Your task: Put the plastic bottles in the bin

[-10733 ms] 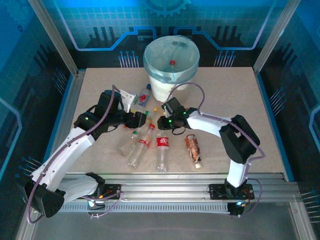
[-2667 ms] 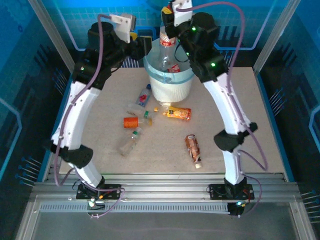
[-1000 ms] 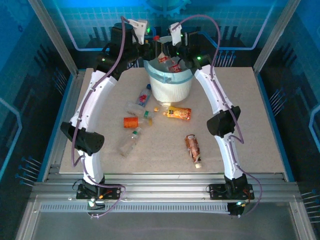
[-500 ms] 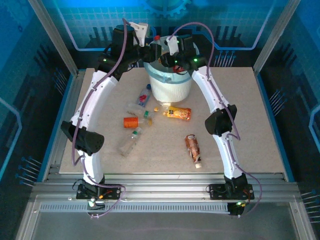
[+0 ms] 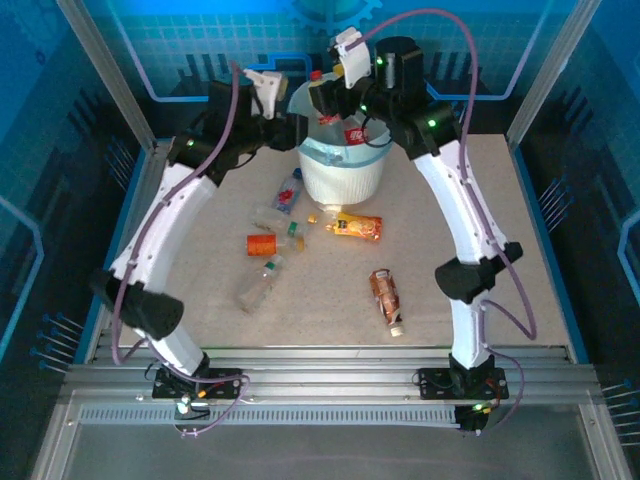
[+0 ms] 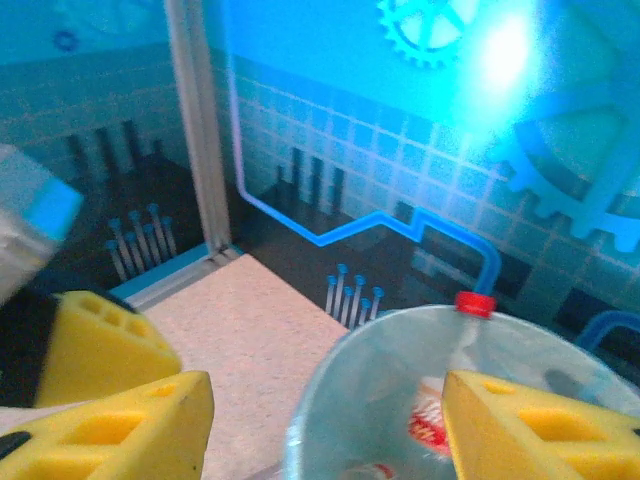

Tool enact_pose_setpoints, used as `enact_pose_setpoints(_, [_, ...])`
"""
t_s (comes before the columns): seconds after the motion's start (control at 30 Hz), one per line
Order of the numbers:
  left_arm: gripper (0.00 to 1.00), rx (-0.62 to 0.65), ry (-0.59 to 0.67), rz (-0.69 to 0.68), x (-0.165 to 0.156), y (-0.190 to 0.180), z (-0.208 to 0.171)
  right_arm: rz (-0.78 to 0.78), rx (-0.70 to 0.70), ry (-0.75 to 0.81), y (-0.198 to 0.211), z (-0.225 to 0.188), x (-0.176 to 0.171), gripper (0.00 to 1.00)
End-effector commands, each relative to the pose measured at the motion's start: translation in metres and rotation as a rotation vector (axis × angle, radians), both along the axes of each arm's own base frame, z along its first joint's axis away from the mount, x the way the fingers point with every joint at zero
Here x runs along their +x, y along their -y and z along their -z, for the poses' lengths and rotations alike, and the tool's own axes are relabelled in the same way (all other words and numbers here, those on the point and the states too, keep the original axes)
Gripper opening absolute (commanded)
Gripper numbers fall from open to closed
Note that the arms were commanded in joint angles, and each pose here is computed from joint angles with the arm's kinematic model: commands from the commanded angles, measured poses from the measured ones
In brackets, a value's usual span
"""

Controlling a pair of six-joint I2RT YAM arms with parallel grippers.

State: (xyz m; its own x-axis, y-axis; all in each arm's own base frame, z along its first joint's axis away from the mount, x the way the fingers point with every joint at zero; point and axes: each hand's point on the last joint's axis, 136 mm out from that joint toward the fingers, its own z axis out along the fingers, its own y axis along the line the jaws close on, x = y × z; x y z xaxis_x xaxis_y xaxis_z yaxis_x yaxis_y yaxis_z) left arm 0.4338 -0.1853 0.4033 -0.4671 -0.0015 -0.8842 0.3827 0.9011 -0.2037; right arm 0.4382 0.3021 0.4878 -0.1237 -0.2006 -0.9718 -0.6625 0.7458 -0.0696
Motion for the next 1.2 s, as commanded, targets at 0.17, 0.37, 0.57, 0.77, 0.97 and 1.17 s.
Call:
enact_pose_setpoints(0.17, [0.66, 0.076, -0.087, -0.061, -0.069, -0.041, 0.057, -0.032, -0.096, -0.340, -0.038, 0.118, -0.065, 0.60])
enact_pose_setpoints(0.37, [0.66, 0.099, -0.190, -0.040, -0.103, -0.049, 0.110, 0.101, -0.106, -0.546, -0.003, 0.211, -0.098, 0.60])
enact_pose_setpoints(0.57, [0.66, 0.077, -0.273, 0.022, -0.117, -0.036, 0.143, 0.319, -0.238, -0.698, 0.074, 0.295, -0.133, 0.67])
enact_pose_setpoints(0.77, [0.67, 0.083, -0.314, 0.120, -0.124, 0.003, 0.161, 0.449, -0.368, -0.823, 0.136, 0.353, -0.161, 0.78])
enact_pose_setpoints(0.97, [0.68, 0.112, -0.331, 0.210, -0.125, 0.040, 0.165, 0.448, -0.396, -0.894, 0.149, 0.382, -0.177, 0.86])
enact_pose_setpoints(1.17, [0.68, 0.102, -0.354, 0.240, -0.124, 0.057, 0.169, 0.429, -0.410, -0.962, 0.147, 0.412, -0.186, 0.86])
